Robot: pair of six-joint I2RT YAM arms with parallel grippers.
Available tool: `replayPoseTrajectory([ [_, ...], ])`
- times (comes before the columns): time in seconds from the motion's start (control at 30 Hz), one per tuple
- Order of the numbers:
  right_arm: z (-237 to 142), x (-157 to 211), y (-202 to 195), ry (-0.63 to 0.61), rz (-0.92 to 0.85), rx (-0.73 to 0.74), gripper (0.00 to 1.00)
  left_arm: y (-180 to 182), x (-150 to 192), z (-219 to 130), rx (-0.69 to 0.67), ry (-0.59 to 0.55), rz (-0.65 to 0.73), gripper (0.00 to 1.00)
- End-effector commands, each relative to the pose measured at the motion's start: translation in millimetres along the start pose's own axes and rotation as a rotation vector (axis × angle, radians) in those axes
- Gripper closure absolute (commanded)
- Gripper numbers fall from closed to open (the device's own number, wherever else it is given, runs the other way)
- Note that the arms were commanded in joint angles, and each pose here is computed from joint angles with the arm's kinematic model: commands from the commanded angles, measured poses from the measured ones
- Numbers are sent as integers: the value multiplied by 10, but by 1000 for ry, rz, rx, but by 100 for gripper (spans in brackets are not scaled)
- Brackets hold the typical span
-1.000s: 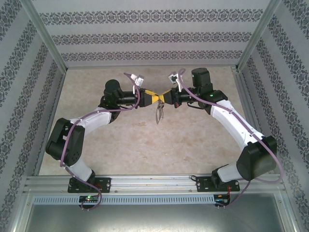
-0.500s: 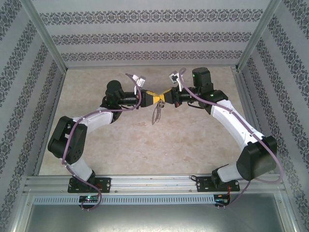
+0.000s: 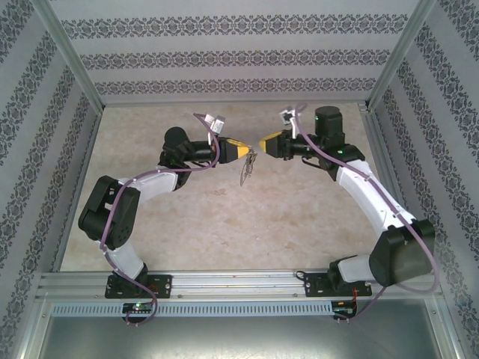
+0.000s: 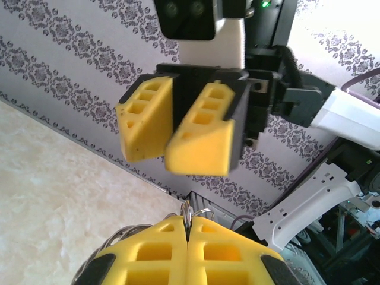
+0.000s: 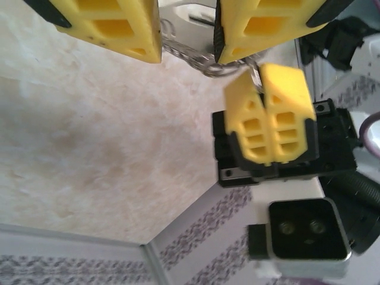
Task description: Put the keys on the keyring
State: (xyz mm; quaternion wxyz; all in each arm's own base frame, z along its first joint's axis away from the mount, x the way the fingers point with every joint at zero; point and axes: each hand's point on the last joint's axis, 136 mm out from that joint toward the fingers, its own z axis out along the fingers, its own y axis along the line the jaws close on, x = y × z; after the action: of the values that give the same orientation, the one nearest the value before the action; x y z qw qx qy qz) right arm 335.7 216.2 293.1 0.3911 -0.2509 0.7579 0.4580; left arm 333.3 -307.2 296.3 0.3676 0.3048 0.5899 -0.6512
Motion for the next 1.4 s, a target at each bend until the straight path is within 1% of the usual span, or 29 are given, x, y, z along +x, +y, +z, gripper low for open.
replayPoseTrajectory([
  [0.0,-120,-79,133,-71,-16,-31,70,-174,-136,50,47,-34,83,100],
  [0.07,-126,2,157,-74,0,-42,70,-189,-148,45,46,-40,87,100],
  [0.23,-102,127,241,-110,15,-67,59,-201,-179,39,38,-55,94,100],
  [0.3,-61,148,289,-111,9,-80,56,-204,-183,38,35,-58,96,100],
  [0.43,72,197,351,-91,0,-95,56,-210,-191,31,29,-62,102,100],
  [0.67,228,203,311,-74,13,-111,56,-224,-190,26,30,-61,96,100],
  [0.77,277,234,333,-62,15,-129,58,-236,-197,23,28,-63,100,100],
  [0.87,293,264,344,-56,17,-133,64,-243,-204,26,29,-63,101,100],
  [0.93,293,276,347,-54,17,-134,72,-251,-215,24,30,-65,104,100],
  [0.97,288,283,346,-54,19,-133,74,-246,-214,25,29,-65,103,100],
  [1.1,268,300,360,-53,18,-131,77,-258,-231,24,29,-68,107,100],
  [1.23,256,326,360,-49,24,-127,85,-253,-240,25,26,-72,109,100],
  [1.37,247,341,370,-44,27,-127,87,-252,-257,26,19,-80,114,100],
])
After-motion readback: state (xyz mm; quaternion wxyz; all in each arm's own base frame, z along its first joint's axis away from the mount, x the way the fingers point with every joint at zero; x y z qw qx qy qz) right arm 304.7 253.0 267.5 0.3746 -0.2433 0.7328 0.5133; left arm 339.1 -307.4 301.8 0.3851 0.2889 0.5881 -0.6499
